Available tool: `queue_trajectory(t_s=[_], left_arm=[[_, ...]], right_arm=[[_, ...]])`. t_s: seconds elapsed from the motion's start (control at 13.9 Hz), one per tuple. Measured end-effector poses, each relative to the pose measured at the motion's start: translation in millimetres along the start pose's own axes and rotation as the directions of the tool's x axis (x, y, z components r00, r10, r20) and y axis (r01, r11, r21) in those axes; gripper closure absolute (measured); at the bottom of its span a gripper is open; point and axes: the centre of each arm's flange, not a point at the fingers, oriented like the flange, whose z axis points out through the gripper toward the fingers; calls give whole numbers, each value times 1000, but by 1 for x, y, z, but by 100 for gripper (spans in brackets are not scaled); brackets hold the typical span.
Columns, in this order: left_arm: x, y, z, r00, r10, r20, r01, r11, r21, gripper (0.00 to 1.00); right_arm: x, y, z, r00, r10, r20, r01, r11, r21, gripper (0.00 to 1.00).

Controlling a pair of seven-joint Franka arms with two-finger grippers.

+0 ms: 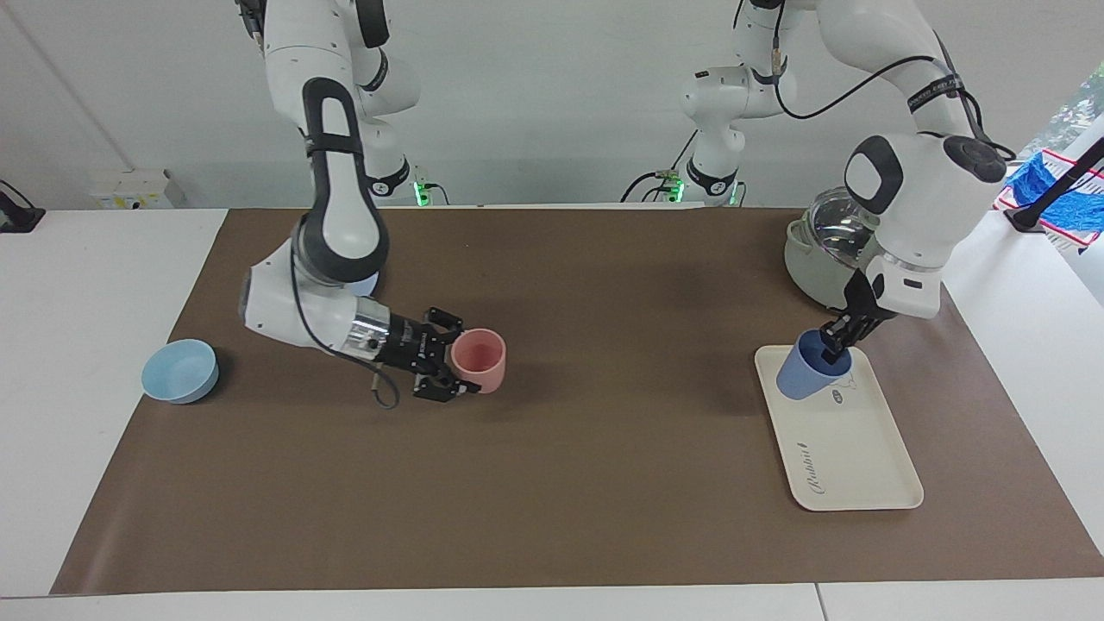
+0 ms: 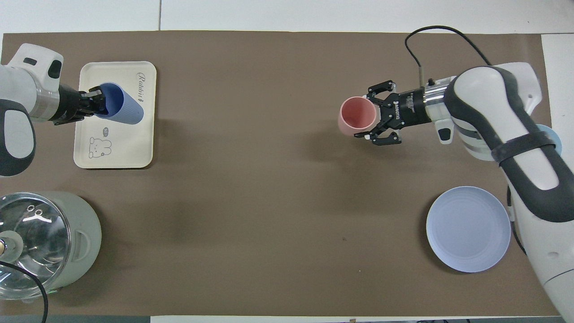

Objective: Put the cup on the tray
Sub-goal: 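Carry the cup onto the tray while the right gripper withdraws, then lower the blue cup onto the tray and open the left gripper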

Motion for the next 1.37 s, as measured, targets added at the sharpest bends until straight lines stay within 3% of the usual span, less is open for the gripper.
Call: queue_trajectory(t_s=[0.22, 0.43, 0.72, 0.94, 1.15, 1.22, 1.37], left_arm=[[12, -47, 36, 1000, 24, -14, -23, 1000, 11, 96], [15, -53, 48, 999, 32, -23, -31, 999, 12, 96], [18, -54, 53, 998, 40, -45, -40, 999, 8, 96], [21, -57, 62, 997, 46, -64, -46, 999, 6, 96], [23, -59, 67, 994, 86, -69, -86, 996, 8, 96], [23, -59, 67, 993, 95, -70, -95, 995, 9, 91], [22, -56, 67, 992, 105, -69, -104, 995, 8, 69]], right_arm=[[59, 9, -68, 997, -49, -53, 47, 999, -26, 22], [84, 15, -110, 991, -78, -113, 73, 997, -39, 22], [120, 18, -158, 991, -72, -116, 64, 996, -69, 22], [151, 7, -161, 990, -86, -115, 77, 994, -84, 22], [178, -10, -144, 991, -107, -81, 94, 985, -148, 22], [186, -14, -139, 991, -109, -78, 94, 981, -168, 22], [197, -21, -134, 989, -122, -79, 105, 976, -192, 22]])
